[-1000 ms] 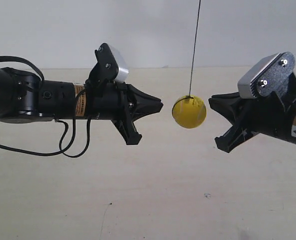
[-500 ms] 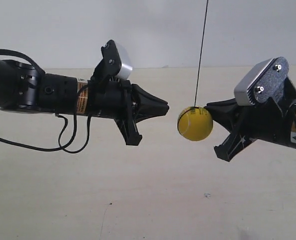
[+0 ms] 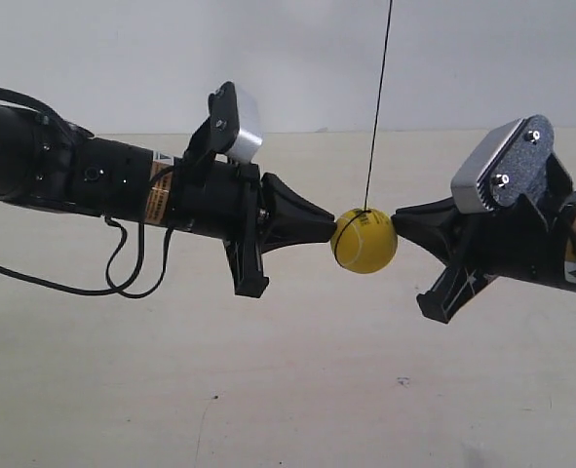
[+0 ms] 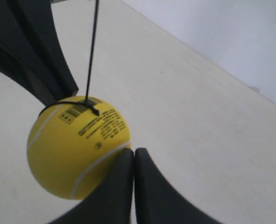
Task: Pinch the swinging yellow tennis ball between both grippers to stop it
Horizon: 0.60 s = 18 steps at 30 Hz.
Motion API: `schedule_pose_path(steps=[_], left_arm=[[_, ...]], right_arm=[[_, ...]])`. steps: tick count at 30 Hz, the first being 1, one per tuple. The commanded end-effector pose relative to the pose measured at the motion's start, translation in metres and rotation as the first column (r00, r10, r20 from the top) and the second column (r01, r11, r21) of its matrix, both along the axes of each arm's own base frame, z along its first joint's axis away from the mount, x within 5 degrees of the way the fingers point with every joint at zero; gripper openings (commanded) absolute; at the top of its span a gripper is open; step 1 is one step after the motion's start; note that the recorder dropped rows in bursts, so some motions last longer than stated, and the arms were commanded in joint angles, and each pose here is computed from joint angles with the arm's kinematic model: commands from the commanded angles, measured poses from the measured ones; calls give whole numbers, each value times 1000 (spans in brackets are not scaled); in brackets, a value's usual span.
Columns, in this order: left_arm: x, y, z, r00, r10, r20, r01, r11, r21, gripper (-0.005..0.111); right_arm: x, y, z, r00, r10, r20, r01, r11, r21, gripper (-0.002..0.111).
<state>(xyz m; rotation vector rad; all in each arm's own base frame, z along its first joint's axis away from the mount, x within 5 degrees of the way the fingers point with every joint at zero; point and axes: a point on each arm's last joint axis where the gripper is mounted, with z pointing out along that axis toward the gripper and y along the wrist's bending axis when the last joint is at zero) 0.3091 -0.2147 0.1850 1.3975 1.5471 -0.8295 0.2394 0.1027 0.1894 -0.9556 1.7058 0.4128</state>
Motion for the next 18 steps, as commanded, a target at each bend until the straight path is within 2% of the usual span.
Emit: schedule_pose_path(steps=[1, 10, 18], left_arm=[[-2, -3, 3, 1000, -27, -15, 26, 1000, -17, 5], [-3, -4, 4, 999, -47, -21, 47, 999, -8, 5], [-3, -3, 4, 998, -55, -19, 55, 998, 2, 5]], right_arm=[[1, 4, 4, 999, 50, -5, -50, 999, -4, 0], [2, 1, 3, 999, 33, -18, -34, 998, -44, 0], [-1, -4, 17, 1000, -15, 13, 16, 997, -80, 0]])
